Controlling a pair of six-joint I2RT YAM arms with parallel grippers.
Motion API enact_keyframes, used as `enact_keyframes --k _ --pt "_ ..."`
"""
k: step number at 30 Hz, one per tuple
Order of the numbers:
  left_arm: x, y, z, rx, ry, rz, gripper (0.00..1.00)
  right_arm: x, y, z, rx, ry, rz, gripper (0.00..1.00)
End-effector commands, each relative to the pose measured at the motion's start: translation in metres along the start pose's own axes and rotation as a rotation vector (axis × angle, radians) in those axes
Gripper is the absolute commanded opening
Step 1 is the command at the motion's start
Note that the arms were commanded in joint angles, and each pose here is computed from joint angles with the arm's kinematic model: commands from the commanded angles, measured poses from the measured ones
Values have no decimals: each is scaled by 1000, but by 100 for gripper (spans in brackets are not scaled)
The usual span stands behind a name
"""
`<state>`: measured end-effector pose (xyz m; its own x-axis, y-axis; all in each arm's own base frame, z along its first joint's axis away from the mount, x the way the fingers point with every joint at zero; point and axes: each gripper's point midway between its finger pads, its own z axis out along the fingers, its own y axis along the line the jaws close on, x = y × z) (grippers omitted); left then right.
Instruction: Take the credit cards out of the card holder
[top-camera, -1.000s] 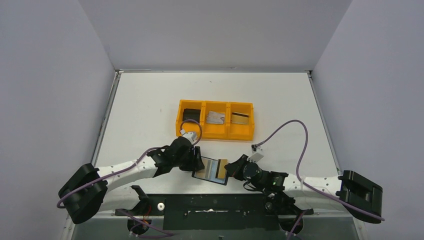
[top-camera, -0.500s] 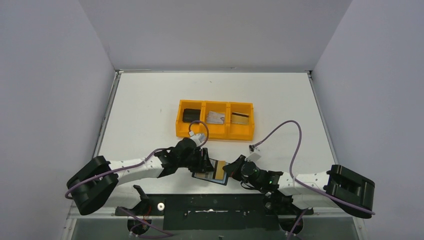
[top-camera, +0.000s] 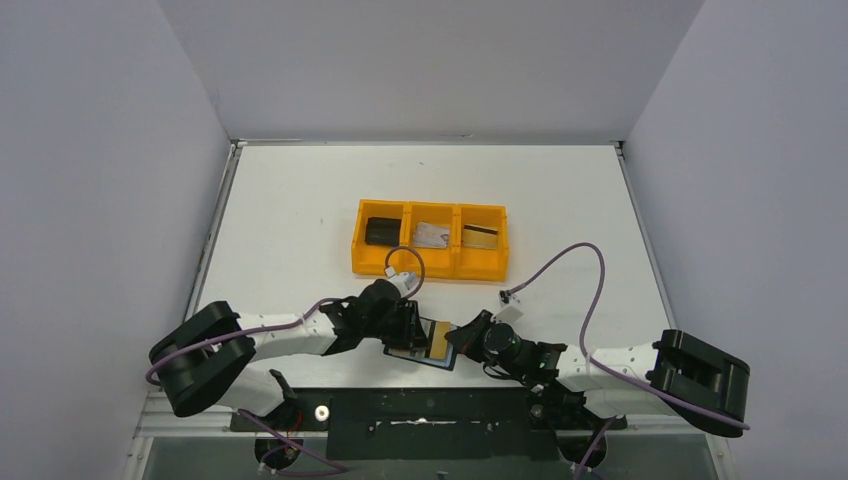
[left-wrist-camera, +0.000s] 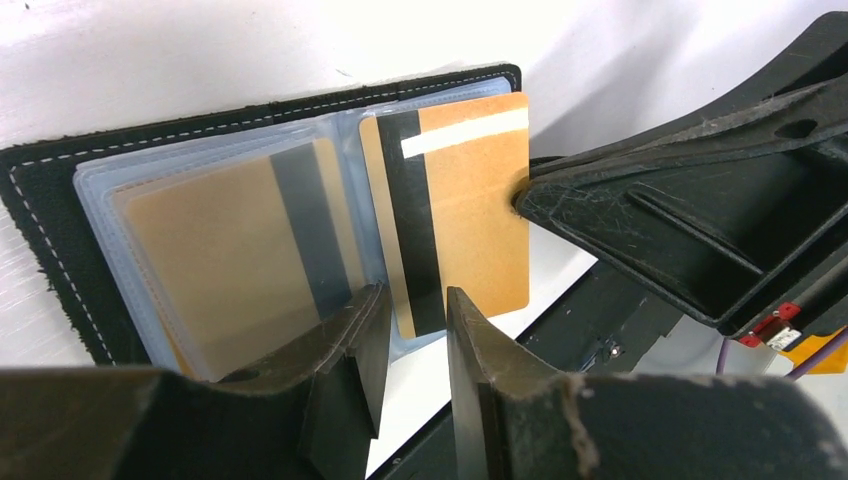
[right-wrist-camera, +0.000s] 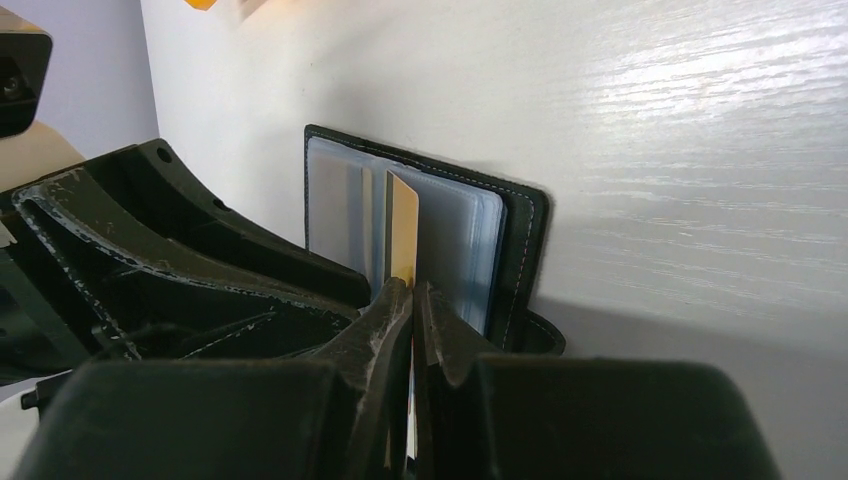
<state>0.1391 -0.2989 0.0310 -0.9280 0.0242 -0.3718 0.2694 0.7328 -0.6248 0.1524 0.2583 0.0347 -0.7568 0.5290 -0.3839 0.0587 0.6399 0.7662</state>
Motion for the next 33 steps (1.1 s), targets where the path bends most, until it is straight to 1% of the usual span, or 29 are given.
enact_keyframes --k 1,7,14,16,20,22,25,33 --pt "-13 -20 5 65 -34 24 25 -6 5 1 -27 -28 19 1" --pt "-3 -7 12 22 -3 1 18 -6 9 0 -46 -24 28 5" --pt "2 -3 15 3 9 3 13 -1 15 2 -86 -3 31 17" --pt "2 -1 15 -4 12 6 12 0 16 2 -88 4 31 18" --pt "2 1 15 -17 15 9 12 -2 13 2 -84 -12 43 12" --pt "1 0 14 -21 13 13 12 -2 11 0 -89 -9 49 6" --pt "-1 -1 13 -20 4 17 11 -4 10 -2 -82 -17 40 0" --pt "-21 -24 -4 30 -68 43 20 -16 8 -12 -61 -57 3 0"
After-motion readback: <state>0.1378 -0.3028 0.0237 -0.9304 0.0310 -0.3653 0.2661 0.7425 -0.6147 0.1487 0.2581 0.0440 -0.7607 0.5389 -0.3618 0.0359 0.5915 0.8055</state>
